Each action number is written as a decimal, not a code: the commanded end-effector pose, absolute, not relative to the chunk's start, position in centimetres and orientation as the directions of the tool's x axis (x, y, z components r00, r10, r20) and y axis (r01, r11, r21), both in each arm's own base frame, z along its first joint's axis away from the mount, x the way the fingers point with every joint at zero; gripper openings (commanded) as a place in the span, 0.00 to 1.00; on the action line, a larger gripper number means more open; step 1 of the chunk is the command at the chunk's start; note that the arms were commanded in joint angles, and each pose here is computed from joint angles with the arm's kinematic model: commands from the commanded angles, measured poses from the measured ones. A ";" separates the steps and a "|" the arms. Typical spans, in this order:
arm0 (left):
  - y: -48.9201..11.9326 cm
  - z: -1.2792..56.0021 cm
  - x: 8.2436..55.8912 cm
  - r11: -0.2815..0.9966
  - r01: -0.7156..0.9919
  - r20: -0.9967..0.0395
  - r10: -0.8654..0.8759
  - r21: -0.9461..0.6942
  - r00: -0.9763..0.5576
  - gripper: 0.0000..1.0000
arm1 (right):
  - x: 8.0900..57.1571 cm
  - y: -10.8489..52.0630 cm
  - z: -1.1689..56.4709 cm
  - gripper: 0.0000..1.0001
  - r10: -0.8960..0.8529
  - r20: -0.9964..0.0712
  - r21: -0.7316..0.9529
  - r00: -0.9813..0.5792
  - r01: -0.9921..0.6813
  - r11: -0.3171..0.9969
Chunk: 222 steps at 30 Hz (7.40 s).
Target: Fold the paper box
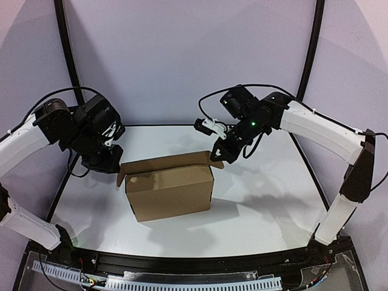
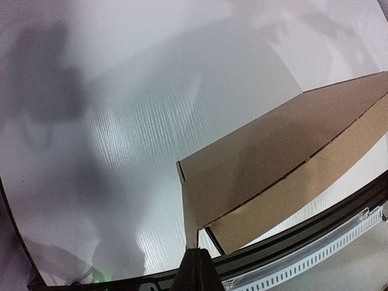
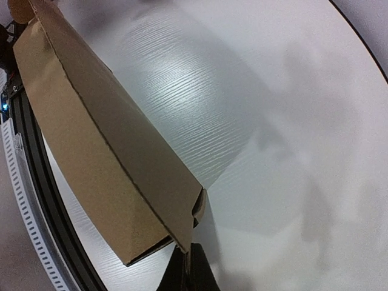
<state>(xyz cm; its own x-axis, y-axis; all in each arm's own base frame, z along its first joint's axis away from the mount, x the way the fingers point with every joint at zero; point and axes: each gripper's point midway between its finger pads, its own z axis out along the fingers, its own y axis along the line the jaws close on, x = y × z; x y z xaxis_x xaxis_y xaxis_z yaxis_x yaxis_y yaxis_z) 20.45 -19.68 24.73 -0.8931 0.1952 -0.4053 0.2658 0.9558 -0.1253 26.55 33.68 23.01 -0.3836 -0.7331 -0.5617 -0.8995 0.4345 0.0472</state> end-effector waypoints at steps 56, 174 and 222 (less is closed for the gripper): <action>-21.9 23.2 21.8 0.924 -0.192 -0.287 -0.292 -0.331 -0.912 0.01 | 26.5 37.0 25.0 0.00 -0.124 -0.638 0.357 -0.760 -0.434 0.827; -21.2 15.3 19.2 0.924 -0.284 -0.200 -0.337 -0.255 -0.920 0.02 | 15.8 35.3 16.4 0.00 -0.170 -0.830 0.181 -0.532 -0.545 0.819; -20.0 24.8 18.9 0.936 0.178 -0.482 0.011 -0.303 -0.876 0.99 | 18.4 29.6 30.5 0.94 -0.406 -0.848 0.083 -0.341 -0.842 0.533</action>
